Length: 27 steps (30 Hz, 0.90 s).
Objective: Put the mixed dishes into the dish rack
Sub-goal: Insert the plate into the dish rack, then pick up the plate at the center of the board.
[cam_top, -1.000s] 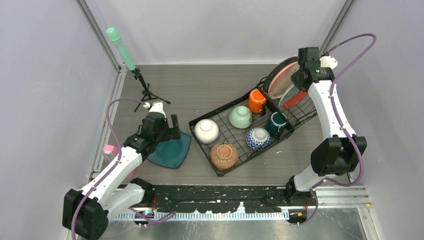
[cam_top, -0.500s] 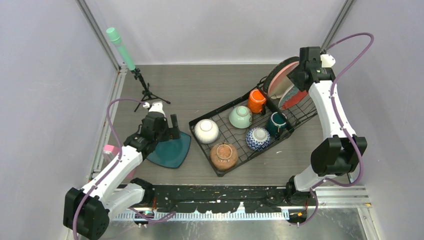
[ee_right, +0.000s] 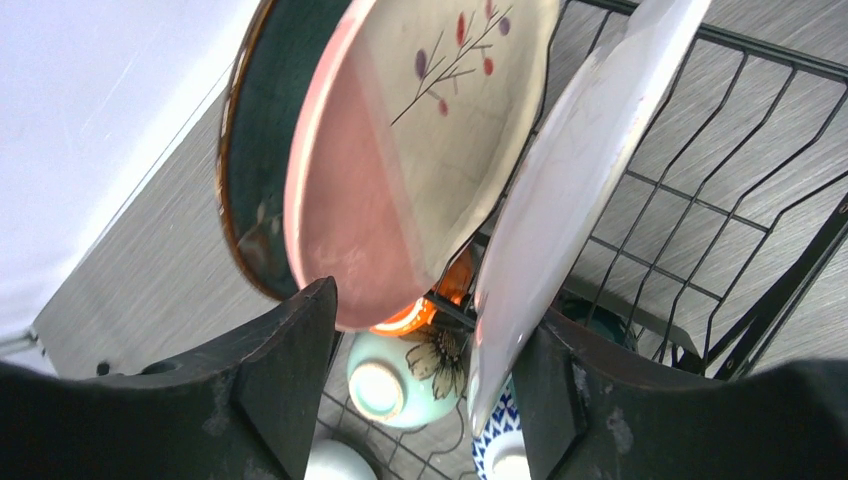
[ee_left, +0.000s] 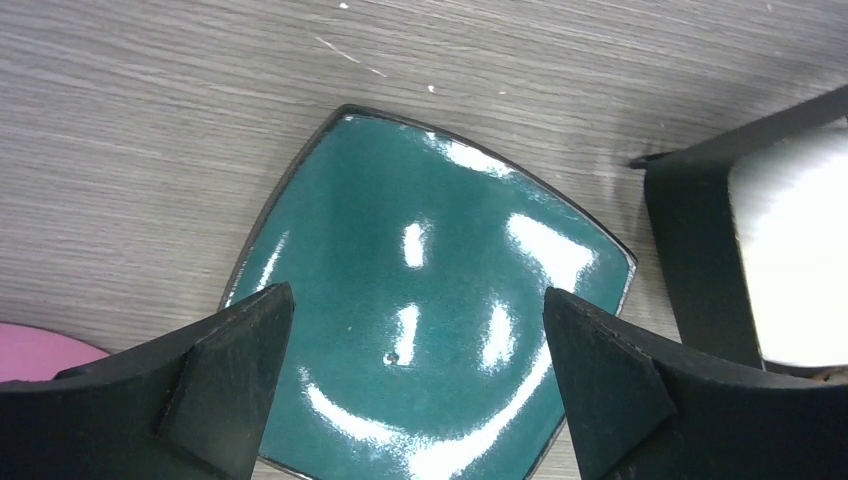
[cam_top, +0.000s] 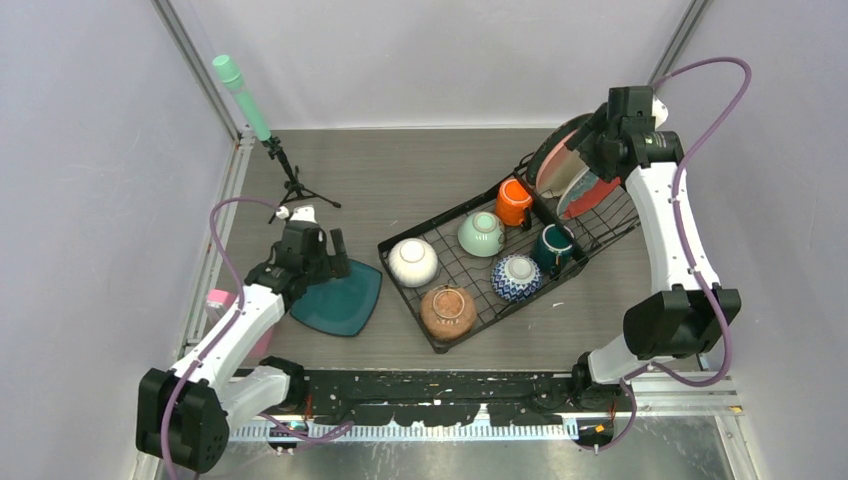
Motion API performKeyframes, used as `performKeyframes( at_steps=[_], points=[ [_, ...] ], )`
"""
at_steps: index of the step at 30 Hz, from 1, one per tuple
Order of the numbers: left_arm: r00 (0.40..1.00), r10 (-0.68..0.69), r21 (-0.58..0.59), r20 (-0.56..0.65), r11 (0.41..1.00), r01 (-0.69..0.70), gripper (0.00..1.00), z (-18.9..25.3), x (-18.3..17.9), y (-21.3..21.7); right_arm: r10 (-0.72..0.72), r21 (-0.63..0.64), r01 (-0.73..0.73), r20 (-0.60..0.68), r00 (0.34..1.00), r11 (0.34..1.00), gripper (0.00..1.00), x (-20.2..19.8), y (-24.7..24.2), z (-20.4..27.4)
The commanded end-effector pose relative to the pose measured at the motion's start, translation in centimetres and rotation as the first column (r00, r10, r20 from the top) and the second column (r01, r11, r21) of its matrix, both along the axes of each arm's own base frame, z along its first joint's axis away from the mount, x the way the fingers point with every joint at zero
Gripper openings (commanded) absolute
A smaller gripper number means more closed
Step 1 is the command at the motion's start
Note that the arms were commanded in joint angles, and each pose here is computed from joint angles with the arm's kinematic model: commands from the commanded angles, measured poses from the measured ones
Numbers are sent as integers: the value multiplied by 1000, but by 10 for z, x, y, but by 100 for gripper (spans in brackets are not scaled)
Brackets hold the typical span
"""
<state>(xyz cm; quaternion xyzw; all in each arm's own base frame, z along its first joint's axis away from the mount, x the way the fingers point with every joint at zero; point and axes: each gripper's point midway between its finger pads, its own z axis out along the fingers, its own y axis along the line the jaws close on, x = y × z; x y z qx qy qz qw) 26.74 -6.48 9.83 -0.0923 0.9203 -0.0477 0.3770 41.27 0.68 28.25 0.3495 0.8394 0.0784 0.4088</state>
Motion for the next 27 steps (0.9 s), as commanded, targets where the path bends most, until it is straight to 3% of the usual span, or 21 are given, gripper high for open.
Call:
performKeyframes(
  at_steps=[1, 7, 13, 17, 21, 25, 27],
  points=[
    [999, 34, -29, 0, 999, -34, 98, 10, 8, 9, 177, 39, -192, 239, 955, 981, 68, -16, 34, 83],
    [992, 118, -69, -46, 990, -121, 98, -1, 12, 27, 376, 102, -418, 287, 881, 903, 68, -51, 89, 86],
    [979, 189, -127, -80, 972, -198, 98, -14, 14, 43, 581, 44, -614, 278, 765, 788, 67, -102, 162, 74],
    [980, 173, -168, -103, 968, -189, 98, -20, 15, 41, 559, -61, -558, 186, 808, 828, 67, -108, 147, 54],
    [972, 208, -152, -109, 963, -223, 98, -21, 12, 51, 548, -126, -533, 178, 818, 837, 68, -107, 135, 58],
    [964, 247, -118, -101, 959, -258, 98, -23, 11, 61, 622, -57, -624, 193, 759, 779, 68, -111, 159, 64],
    [960, 257, -121, -108, 955, -270, 98, -26, 12, 62, 677, 45, -701, 220, 702, 712, 68, -119, 186, 59]
  ],
)
